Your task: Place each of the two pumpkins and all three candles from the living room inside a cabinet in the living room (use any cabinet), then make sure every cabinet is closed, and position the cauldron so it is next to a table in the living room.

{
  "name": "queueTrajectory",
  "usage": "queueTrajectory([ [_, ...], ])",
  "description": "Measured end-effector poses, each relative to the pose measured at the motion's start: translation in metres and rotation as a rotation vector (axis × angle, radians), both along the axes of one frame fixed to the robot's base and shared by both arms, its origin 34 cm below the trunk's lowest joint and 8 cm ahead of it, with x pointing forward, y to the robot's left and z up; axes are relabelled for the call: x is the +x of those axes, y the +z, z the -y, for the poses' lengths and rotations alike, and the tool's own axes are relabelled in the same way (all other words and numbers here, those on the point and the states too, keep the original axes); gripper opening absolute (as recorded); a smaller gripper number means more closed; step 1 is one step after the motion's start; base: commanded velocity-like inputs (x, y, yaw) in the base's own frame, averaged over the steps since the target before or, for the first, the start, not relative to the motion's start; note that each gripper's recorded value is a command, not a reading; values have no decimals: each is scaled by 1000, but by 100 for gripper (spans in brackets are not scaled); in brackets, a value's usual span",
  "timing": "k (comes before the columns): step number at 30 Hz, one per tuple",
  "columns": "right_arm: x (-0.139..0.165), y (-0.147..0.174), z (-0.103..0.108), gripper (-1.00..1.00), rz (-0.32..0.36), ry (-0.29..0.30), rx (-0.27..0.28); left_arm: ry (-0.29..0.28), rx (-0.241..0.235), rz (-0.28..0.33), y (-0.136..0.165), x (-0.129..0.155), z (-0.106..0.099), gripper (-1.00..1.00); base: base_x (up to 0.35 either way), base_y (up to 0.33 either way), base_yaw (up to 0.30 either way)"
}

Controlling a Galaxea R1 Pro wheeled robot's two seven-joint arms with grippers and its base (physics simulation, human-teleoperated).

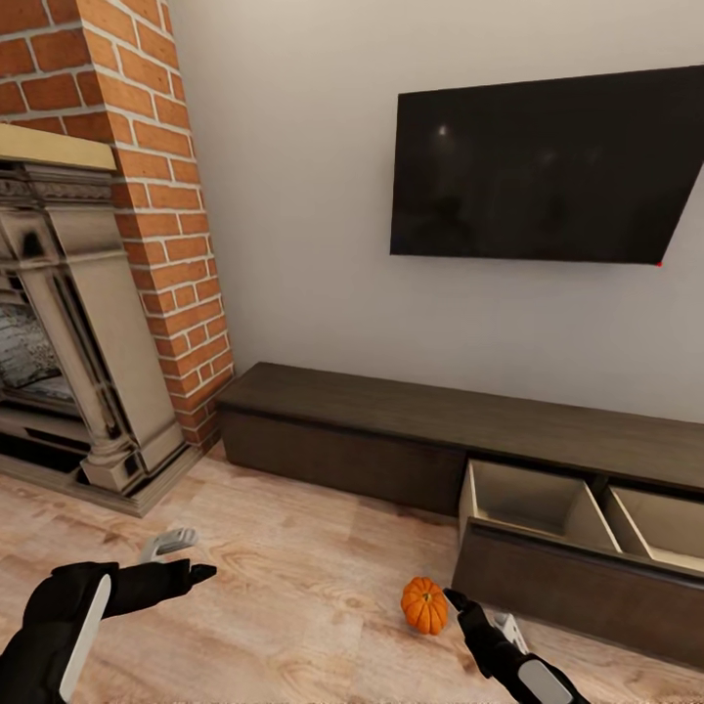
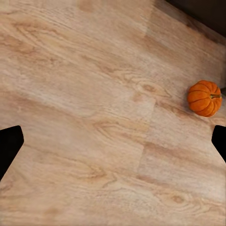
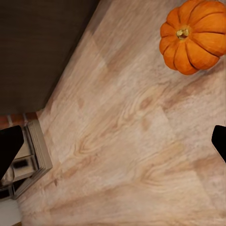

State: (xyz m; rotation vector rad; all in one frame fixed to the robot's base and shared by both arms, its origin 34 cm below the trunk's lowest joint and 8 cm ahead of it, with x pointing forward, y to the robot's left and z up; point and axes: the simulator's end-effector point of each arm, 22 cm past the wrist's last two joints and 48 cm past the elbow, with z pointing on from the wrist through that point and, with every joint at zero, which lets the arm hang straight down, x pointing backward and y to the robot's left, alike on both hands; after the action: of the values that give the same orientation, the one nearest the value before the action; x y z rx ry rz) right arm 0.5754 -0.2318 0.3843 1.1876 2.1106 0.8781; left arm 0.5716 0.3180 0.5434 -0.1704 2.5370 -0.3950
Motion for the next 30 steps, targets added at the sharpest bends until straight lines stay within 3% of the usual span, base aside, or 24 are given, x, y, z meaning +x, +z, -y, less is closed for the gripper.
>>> queueTrajectory([
  [17,-11,-39,21,100,-1,-13,-22,-21,-5,4,-36,-7,11,100,0,0,0],
  [21,-13,-47,23,100,0,-14,-25,-44,-8,1,-46,-9,22,100,0,0,0],
  [30,-18,-68,23,100,0,-15,-25,-49,-9,1,-67,-15,25,100,0,0,0],
])
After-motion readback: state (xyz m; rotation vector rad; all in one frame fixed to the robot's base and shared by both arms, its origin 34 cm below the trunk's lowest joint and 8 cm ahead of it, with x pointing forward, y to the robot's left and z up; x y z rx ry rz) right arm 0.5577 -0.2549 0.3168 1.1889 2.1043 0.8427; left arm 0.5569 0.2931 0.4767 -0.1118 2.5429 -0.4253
